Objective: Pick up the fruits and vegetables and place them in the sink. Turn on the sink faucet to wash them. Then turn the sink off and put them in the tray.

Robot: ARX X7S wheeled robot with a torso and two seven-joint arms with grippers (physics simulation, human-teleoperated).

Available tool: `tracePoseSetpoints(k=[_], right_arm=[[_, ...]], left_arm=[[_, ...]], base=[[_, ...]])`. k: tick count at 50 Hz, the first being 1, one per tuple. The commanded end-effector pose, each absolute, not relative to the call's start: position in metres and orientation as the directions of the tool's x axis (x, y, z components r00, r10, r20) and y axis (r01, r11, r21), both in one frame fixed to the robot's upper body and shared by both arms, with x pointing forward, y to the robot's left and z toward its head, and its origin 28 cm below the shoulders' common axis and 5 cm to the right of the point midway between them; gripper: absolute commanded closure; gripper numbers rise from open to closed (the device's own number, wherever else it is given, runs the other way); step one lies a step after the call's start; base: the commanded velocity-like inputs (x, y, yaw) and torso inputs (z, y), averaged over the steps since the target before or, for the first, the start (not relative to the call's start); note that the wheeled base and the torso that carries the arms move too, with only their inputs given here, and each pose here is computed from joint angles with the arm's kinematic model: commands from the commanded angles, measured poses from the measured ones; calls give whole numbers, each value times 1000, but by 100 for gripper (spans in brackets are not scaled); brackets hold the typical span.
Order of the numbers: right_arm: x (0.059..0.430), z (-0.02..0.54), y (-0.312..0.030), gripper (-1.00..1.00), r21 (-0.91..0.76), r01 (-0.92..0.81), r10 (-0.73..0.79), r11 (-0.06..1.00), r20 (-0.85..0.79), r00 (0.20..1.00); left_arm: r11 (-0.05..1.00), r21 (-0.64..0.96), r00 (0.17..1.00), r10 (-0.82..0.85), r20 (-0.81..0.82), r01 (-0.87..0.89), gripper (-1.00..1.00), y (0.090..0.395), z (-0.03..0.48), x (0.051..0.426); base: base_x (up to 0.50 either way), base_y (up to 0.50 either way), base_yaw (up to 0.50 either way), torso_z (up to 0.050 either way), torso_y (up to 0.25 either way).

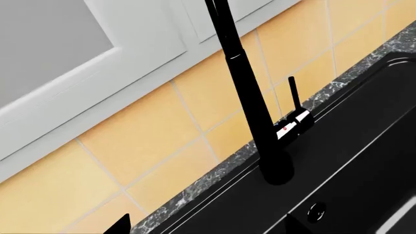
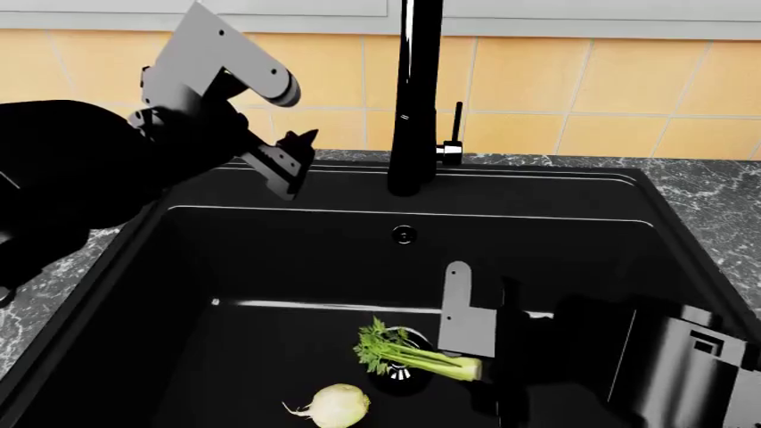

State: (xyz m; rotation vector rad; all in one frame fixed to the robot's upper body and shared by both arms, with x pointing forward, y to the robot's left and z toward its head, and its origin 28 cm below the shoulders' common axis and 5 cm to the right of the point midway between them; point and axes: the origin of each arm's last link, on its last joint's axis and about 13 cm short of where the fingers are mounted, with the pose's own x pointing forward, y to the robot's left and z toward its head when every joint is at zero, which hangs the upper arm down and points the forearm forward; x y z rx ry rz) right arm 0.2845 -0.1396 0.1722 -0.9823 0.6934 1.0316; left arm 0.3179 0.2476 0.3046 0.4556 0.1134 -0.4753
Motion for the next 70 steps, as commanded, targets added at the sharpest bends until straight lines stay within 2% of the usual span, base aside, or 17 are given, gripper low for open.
tracePoseSetpoints(k=[1, 2, 3, 13, 22, 34, 41, 44, 49, 52, 61, 70], right_arm=[[295, 168, -133, 100, -396, -907, 361, 145, -832, 421], [295, 167, -133, 100, -394, -908, 362, 142, -833, 419], [295, 167, -132, -100, -394, -909, 361, 140, -834, 417], [290, 175, -134, -100, -382, -914, 376, 137, -834, 405], [281, 198, -141, -100, -423, -894, 388, 146, -807, 445], [232, 244, -164, -100, -608, -767, 368, 204, -679, 635], [203, 259, -181, -100, -721, -590, 370, 363, -469, 802], [200, 262, -188, -100, -759, -453, 336, 468, -321, 886], [203, 271, -198, -100, -731, -232, 240, 641, -97, 966], [207, 277, -202, -100, -696, -131, 185, 706, 2, 983], [230, 303, -196, -100, -612, 92, 62, 785, 226, 972], [252, 319, -185, -100, -596, 126, 51, 793, 272, 961]], left_arm=[[792, 393, 884, -416, -213, 467, -100, 248, 303, 319], [792, 393, 885, -415, -214, 466, -100, 248, 303, 319], [793, 393, 885, -413, -215, 466, -100, 248, 302, 319], [794, 394, 886, -411, -214, 463, -100, 248, 304, 319], [794, 394, 886, -411, -212, 463, -100, 248, 305, 317], [795, 389, 885, -415, -213, 466, -100, 248, 302, 318], [792, 391, 883, -416, -215, 469, -100, 247, 299, 319], [792, 392, 883, -415, -218, 469, -100, 247, 299, 319], [788, 393, 881, -417, -224, 474, -100, 246, 295, 319], [787, 395, 880, -416, -228, 474, -100, 246, 295, 320], [786, 395, 880, -416, -232, 475, -100, 245, 294, 320], [784, 398, 879, -416, -234, 477, -100, 245, 295, 320]], base=[[0, 0, 0, 0, 0], [0, 0, 0, 0, 0], [0, 0, 0, 0, 0], [0, 0, 0, 0, 0], [0, 0, 0, 0, 1], [0, 0, 0, 0, 0], [0, 0, 0, 0, 0], [0, 0, 0, 0, 0], [0, 0, 0, 0, 0], [0, 0, 0, 0, 0], [0, 0, 0, 0, 0], [0, 0, 0, 0, 0]])
